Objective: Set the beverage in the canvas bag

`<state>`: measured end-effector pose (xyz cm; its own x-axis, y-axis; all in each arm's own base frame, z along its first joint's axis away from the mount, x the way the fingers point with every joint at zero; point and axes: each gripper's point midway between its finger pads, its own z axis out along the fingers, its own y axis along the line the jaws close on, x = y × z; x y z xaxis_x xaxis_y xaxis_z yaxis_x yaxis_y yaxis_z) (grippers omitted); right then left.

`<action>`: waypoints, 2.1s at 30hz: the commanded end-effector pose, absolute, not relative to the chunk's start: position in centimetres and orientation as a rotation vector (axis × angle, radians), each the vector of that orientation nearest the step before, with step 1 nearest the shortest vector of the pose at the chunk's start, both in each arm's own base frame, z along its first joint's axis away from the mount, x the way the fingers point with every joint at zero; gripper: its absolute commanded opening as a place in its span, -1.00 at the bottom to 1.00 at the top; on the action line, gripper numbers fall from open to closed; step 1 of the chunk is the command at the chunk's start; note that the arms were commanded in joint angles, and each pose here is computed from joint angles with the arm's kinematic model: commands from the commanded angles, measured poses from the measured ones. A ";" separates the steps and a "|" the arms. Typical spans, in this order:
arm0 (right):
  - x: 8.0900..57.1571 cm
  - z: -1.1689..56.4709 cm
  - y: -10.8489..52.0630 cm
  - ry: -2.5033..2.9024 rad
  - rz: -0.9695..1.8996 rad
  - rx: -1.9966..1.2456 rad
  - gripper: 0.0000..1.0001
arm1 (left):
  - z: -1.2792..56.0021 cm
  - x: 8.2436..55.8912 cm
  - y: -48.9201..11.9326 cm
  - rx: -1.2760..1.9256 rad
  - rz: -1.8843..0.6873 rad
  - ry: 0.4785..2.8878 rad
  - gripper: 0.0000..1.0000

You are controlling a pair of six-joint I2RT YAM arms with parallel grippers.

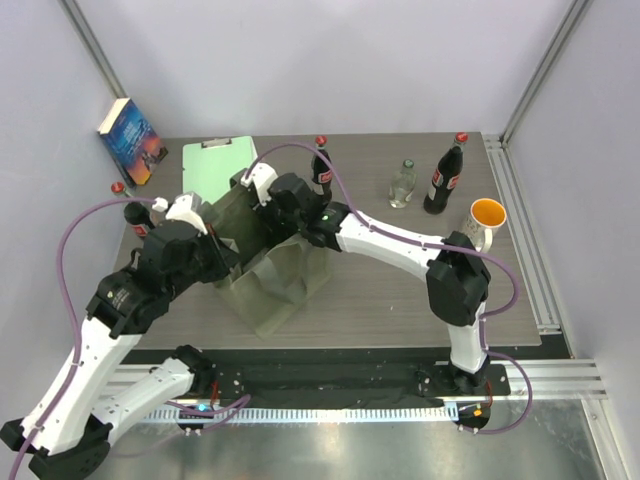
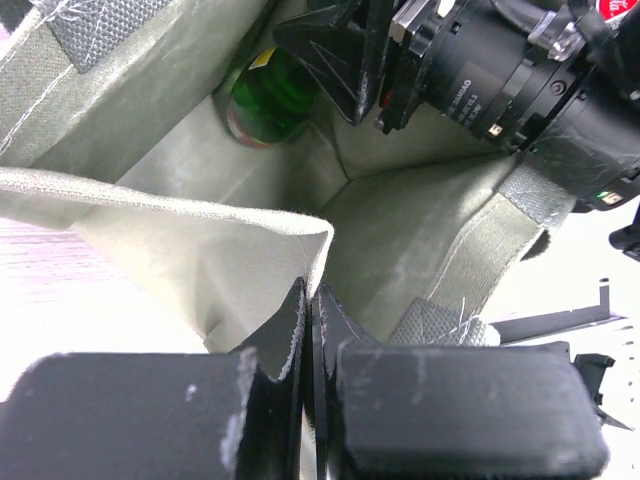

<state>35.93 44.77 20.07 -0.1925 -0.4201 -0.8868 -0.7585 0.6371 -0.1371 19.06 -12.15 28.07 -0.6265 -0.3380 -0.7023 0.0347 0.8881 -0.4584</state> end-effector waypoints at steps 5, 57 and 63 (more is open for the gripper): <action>39.2 25.9 44.1 1.636 0.497 -0.724 -0.98 | 27.8 18.3 -13.0 -0.221 -0.612 2.222 -1.00; 38.3 24.4 40.4 1.756 0.403 -0.728 0.04 | 27.7 17.8 -13.3 -0.229 -0.665 2.209 -1.00; 37.9 26.8 40.1 1.748 0.421 -0.716 0.10 | 27.5 17.7 -13.1 -0.238 -0.655 2.210 -0.99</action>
